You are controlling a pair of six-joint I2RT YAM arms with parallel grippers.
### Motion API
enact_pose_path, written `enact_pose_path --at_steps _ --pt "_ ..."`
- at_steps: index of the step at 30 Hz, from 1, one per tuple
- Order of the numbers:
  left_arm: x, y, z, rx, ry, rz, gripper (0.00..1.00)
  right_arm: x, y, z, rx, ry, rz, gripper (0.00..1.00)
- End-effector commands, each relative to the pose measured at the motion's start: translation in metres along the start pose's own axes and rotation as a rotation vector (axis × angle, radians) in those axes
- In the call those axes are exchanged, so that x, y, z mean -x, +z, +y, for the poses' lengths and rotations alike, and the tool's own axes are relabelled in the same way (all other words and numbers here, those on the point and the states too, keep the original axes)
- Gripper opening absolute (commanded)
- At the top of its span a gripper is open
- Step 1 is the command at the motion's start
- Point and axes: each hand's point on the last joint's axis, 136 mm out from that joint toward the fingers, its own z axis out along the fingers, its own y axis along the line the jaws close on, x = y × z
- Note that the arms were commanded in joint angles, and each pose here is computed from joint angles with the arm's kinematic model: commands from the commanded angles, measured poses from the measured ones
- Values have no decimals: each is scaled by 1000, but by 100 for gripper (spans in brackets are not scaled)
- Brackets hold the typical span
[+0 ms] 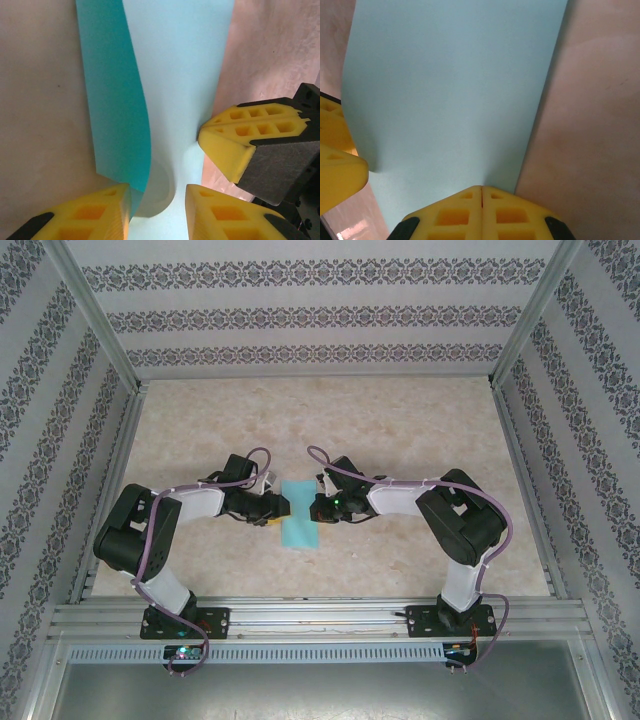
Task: Fold a paper plane with a square sheet of paper (fold left side to right side)
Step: Third fold the triangle at the center of the table.
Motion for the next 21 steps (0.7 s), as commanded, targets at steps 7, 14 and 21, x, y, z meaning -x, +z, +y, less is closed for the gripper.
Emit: enact_pose_path --at_steps 7,14,21 --pt "-2 0 1 29 19 2 33 -15 -2 -23 -94 27 38 0" --pt "2 -2 -14 -48 45 -14 38 -15 -1 -23 -93 26 43 0" --pt "0 -6 -11 -13 63 -7 41 -15 -1 -22 -93 24 43 0"
